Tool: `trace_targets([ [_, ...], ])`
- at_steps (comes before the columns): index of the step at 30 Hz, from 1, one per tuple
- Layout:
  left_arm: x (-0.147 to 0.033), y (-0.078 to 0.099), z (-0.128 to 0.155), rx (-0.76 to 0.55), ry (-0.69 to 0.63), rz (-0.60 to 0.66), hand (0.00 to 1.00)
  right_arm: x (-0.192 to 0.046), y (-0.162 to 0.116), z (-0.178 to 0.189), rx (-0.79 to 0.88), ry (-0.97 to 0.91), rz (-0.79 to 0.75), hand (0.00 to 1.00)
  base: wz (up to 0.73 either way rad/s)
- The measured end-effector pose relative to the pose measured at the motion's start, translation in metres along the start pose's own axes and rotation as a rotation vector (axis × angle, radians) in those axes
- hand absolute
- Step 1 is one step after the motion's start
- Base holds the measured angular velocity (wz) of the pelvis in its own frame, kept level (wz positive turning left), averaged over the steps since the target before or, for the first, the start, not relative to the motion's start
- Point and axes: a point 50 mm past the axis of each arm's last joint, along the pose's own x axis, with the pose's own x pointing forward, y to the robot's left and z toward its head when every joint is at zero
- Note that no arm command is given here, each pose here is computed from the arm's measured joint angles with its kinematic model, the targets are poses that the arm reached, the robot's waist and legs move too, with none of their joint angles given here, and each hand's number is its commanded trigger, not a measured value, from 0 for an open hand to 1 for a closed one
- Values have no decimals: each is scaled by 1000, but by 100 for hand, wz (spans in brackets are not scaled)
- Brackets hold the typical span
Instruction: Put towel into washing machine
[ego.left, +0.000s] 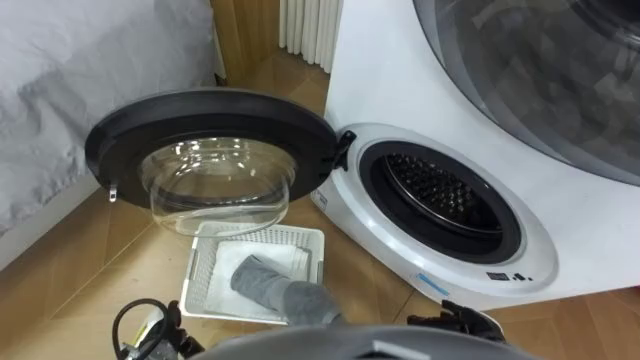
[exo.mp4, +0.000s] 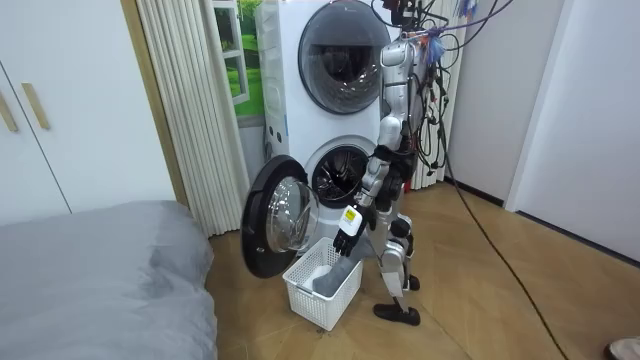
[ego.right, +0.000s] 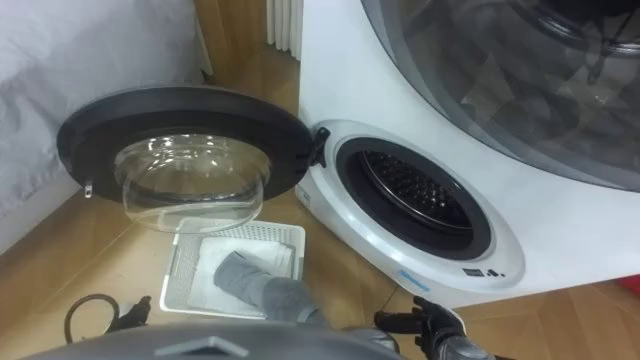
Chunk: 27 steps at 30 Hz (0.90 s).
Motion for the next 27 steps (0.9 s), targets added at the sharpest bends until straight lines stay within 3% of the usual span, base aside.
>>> trace_targets([
  [16,3,6,15,45,-66,13,0,0,-1,7,-19,-20,9,0,-3],
  [27,7,15,71,204,-267,19,0,6,9,54,-125,-109,71,0,0],
])
